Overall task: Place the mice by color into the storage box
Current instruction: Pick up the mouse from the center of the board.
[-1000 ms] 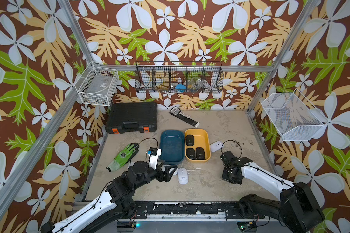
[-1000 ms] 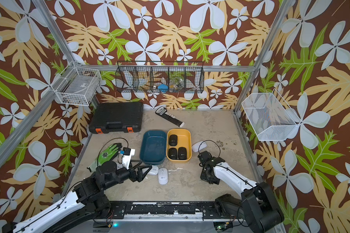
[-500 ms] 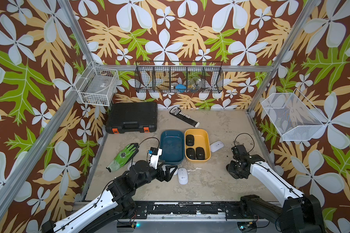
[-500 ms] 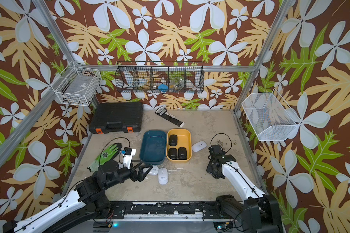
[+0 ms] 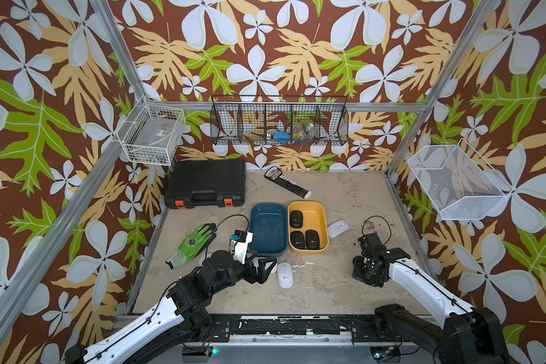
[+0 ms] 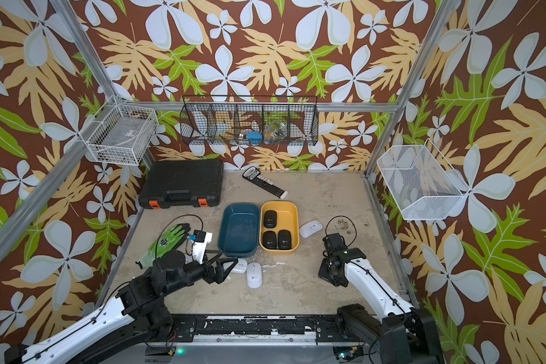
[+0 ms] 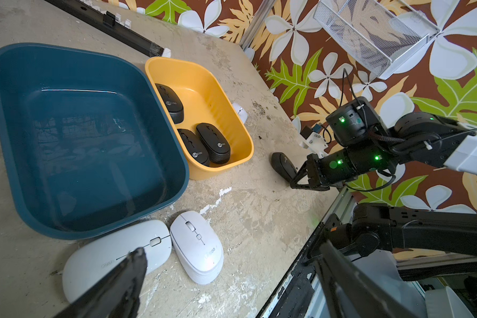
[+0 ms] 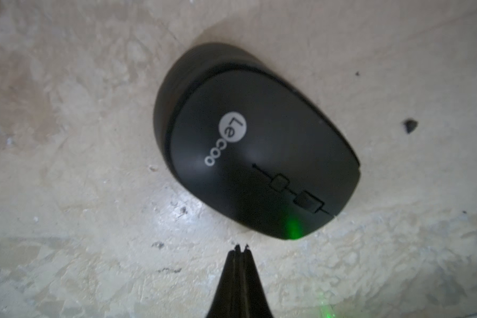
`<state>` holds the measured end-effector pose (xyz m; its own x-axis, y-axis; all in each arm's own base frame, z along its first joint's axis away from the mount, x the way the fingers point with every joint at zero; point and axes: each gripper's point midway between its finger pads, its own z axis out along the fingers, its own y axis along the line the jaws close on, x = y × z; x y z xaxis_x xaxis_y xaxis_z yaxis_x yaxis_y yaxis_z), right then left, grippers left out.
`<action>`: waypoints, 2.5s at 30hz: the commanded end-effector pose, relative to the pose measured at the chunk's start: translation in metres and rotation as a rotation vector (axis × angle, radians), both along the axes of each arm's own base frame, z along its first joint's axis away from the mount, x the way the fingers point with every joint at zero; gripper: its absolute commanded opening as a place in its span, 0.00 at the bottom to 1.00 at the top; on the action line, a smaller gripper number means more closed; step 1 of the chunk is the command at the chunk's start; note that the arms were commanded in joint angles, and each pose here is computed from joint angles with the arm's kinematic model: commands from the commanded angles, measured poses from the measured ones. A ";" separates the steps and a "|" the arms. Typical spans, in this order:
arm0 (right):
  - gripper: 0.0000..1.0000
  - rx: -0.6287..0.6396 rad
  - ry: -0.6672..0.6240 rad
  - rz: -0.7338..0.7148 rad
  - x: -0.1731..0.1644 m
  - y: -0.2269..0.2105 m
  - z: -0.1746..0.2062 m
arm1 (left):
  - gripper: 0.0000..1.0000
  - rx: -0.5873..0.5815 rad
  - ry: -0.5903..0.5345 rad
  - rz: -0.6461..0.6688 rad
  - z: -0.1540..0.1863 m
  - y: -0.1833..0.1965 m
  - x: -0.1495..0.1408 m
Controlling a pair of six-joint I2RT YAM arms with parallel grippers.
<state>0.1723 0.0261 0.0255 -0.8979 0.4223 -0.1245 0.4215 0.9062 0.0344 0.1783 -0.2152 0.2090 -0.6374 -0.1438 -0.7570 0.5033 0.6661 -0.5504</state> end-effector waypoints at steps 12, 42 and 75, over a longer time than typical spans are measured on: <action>0.00 -0.139 -0.082 -0.209 0.043 -0.048 -0.006 | 1.00 -0.007 -0.018 -0.004 0.005 -0.001 0.000; 0.90 0.063 -0.239 0.157 0.110 0.004 0.039 | 1.00 0.026 -0.001 -0.007 0.001 -0.002 0.002; 0.29 -0.085 -0.192 0.152 0.127 -0.007 0.024 | 1.00 0.085 0.005 0.063 0.000 0.011 0.008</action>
